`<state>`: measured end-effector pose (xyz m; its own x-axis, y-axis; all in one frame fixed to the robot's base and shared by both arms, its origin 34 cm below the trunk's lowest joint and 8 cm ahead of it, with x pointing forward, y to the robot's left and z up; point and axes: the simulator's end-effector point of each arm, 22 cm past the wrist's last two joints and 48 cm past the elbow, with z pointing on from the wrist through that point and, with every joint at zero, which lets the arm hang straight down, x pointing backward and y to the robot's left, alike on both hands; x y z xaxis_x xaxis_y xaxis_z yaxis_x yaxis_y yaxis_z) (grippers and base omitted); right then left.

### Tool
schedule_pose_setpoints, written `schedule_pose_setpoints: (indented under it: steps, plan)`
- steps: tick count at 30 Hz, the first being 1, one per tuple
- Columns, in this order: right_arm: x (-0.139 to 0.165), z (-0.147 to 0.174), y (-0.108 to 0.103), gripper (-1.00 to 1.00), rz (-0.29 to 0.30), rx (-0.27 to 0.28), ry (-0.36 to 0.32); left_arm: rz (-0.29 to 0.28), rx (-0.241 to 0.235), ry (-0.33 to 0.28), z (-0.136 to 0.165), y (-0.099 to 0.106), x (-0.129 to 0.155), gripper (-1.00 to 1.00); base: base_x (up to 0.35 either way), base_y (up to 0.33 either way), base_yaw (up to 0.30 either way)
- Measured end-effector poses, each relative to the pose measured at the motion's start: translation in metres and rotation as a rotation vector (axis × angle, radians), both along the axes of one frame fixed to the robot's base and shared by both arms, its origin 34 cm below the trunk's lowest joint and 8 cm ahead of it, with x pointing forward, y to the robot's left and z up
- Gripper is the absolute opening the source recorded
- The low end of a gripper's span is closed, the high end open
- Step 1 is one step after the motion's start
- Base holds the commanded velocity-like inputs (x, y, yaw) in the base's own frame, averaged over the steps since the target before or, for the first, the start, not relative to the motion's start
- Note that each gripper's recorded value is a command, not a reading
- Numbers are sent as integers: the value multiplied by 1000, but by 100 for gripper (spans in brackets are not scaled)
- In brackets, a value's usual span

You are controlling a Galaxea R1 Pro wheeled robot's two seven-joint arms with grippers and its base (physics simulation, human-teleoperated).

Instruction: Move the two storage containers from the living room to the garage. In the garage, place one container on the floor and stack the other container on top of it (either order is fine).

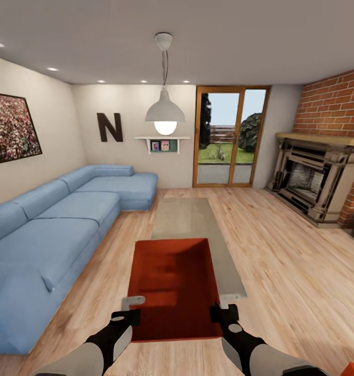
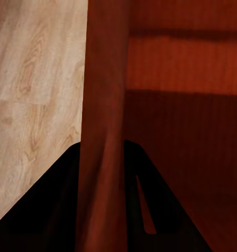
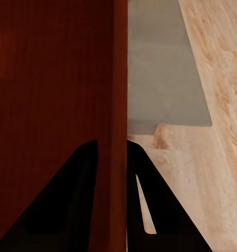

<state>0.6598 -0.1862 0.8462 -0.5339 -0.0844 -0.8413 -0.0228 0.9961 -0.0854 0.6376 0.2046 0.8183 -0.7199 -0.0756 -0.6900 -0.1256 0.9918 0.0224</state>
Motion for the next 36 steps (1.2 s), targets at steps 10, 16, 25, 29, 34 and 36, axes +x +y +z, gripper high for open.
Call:
schedule_pose_setpoints:
  steps: [10, 16, 25, 29, 34, 36]
  plan:
    - [0, 0, 0, -100, -1, 1, -1, 0, 0, -2, 0, 0, 1, -100, 0, 0, 277]
    - [0, 0, 0, -100, -1, 1, -1, 0, 0, -2, 0, 0, 1, -100, 0, 0, 277]
    - [0, 0, 0, -100, -1, 0, 0, -1, 0, 0, 0, 0, 0, -100, 0, 0, 277]
    - [0, 0, 0, -100, -1, 0, 1, -1, 0, 1, 0, 0, 0, -100, 0, 0, 278]
    - [0, 0, 0, -100, -1, 0, 0, -1, 0, 0, 0, 0, 0, -100, 0, 0, 278]
    - [0, 0, 0, -100, -1, 0, 0, -1, 0, 0, 0, 0, 0, -100, 0, 0, 278]
